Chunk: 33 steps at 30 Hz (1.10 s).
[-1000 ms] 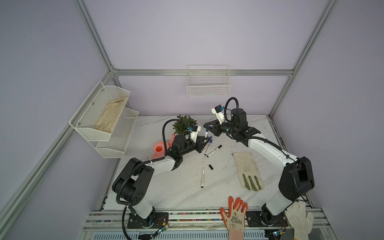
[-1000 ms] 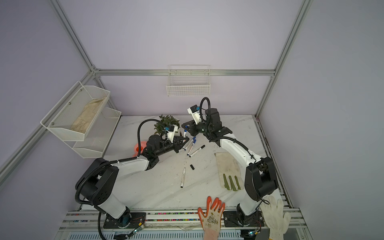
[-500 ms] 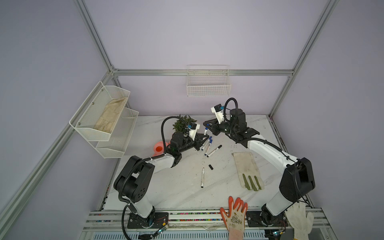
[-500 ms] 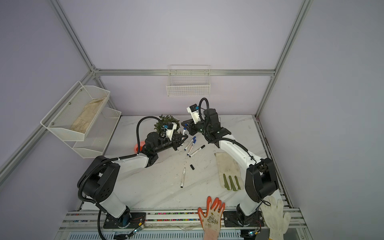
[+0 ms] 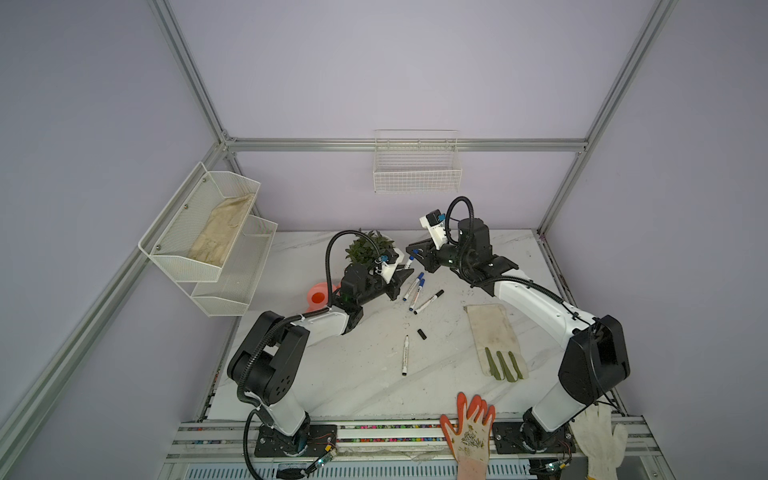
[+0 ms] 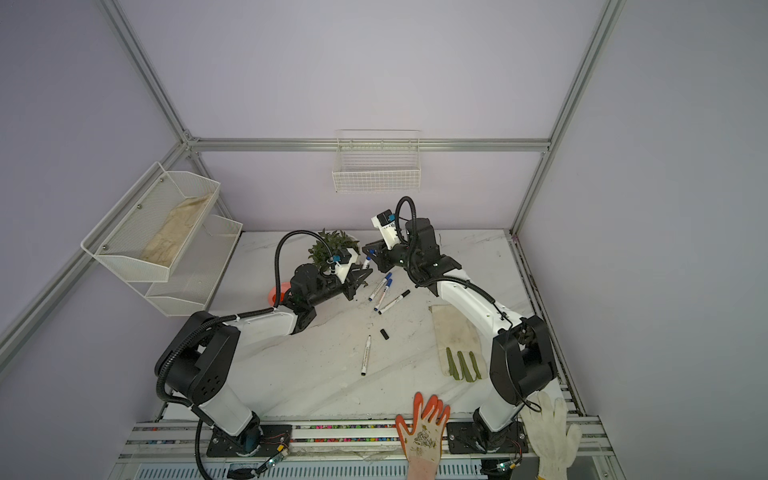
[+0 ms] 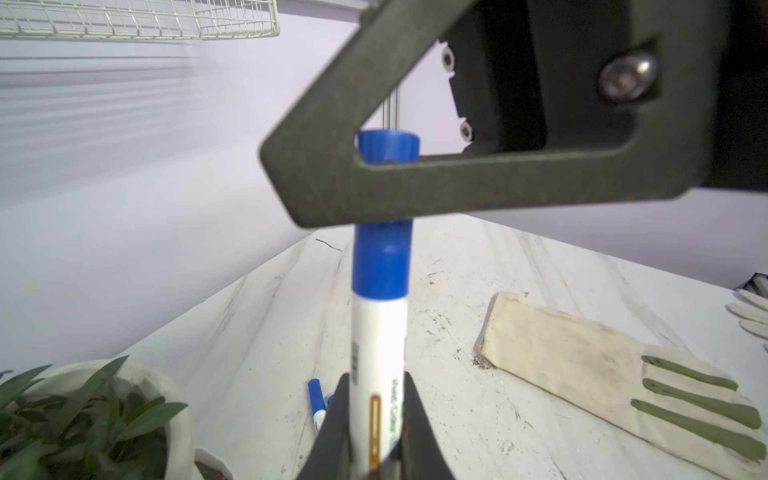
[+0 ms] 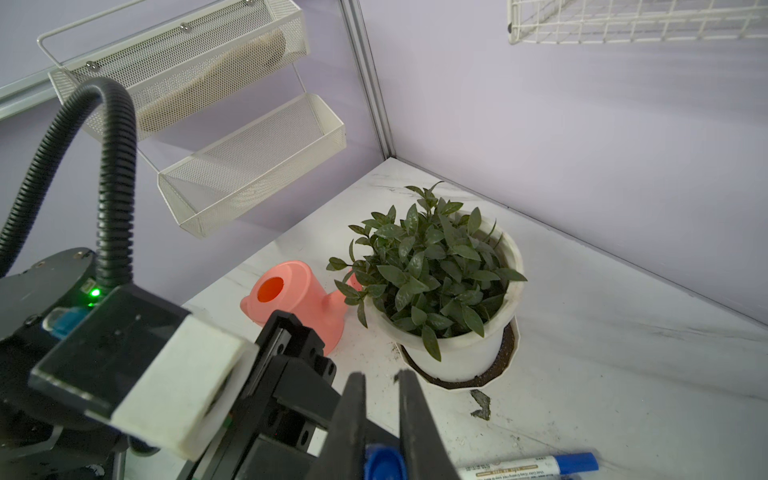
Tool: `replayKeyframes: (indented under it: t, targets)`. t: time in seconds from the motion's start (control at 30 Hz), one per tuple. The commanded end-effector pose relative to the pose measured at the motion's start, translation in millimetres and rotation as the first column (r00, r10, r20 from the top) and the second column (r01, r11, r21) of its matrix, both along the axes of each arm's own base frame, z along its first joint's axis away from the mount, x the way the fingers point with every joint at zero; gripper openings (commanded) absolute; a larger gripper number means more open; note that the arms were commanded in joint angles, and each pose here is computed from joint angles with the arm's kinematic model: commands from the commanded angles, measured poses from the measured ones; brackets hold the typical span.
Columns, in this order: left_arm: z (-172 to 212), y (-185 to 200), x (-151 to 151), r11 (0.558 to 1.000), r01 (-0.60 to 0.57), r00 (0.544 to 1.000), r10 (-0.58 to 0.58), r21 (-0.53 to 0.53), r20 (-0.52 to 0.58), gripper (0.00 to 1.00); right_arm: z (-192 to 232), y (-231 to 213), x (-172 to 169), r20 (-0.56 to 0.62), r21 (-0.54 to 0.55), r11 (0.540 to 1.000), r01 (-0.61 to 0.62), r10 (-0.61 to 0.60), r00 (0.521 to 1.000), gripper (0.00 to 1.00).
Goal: Insert the pens into the pen caps
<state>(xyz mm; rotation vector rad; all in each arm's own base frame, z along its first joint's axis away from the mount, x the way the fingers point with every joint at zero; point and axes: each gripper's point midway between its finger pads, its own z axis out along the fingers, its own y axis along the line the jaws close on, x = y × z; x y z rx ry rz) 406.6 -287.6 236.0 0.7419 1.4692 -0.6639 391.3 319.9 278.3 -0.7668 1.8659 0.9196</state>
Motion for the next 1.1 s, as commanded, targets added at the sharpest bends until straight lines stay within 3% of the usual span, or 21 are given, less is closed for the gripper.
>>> replayKeyframes:
  t: [0.0,0.07,0.17,0.23,0.33,0.37,0.6,0.8,1.07]
  targets:
    - [377,88,-81,0.807,0.099,0.549,0.444,-0.582,0.708,0.00,-179,-25,-119,-0.645,-0.282,0.924,-0.260,0.018,0.764,0.00]
    - [384,89,-86,0.787,0.135,0.562,0.439,-0.601,0.701,0.00,-183,-24,-122,-0.655,-0.283,0.920,-0.270,0.020,0.755,0.00]
    - [394,106,-79,0.677,0.161,0.651,0.475,-0.718,0.593,0.00,-187,-21,-125,-0.659,-0.294,0.913,-0.284,0.022,0.752,0.00]
    - [393,107,-71,0.666,0.153,0.678,0.467,-0.731,0.568,0.00,-185,-20,-123,-0.655,-0.290,0.915,-0.279,0.023,0.756,0.00]
    - [383,107,-53,0.632,0.148,0.777,0.403,-0.761,0.485,0.00,-171,-21,-115,-0.627,-0.274,0.927,-0.258,0.031,0.778,0.00]
    - [377,105,-45,0.634,0.134,0.806,0.377,-0.761,0.456,0.00,-165,-24,-110,-0.621,-0.259,0.935,-0.243,0.031,0.783,0.00]
    - [315,91,-24,0.681,0.012,0.902,0.308,-0.732,0.302,0.00,-128,-46,-79,-0.607,-0.122,0.981,-0.150,0.046,0.793,0.00]
    - [249,58,-23,0.798,-0.035,0.949,0.215,-0.601,0.230,0.00,-131,-45,-79,-0.625,-0.106,0.983,-0.147,0.049,0.779,0.00]
    - [167,36,-18,0.833,-0.131,0.982,0.184,-0.538,0.047,0.00,-124,-38,-73,-0.621,-0.057,0.989,-0.134,0.070,0.781,0.00]
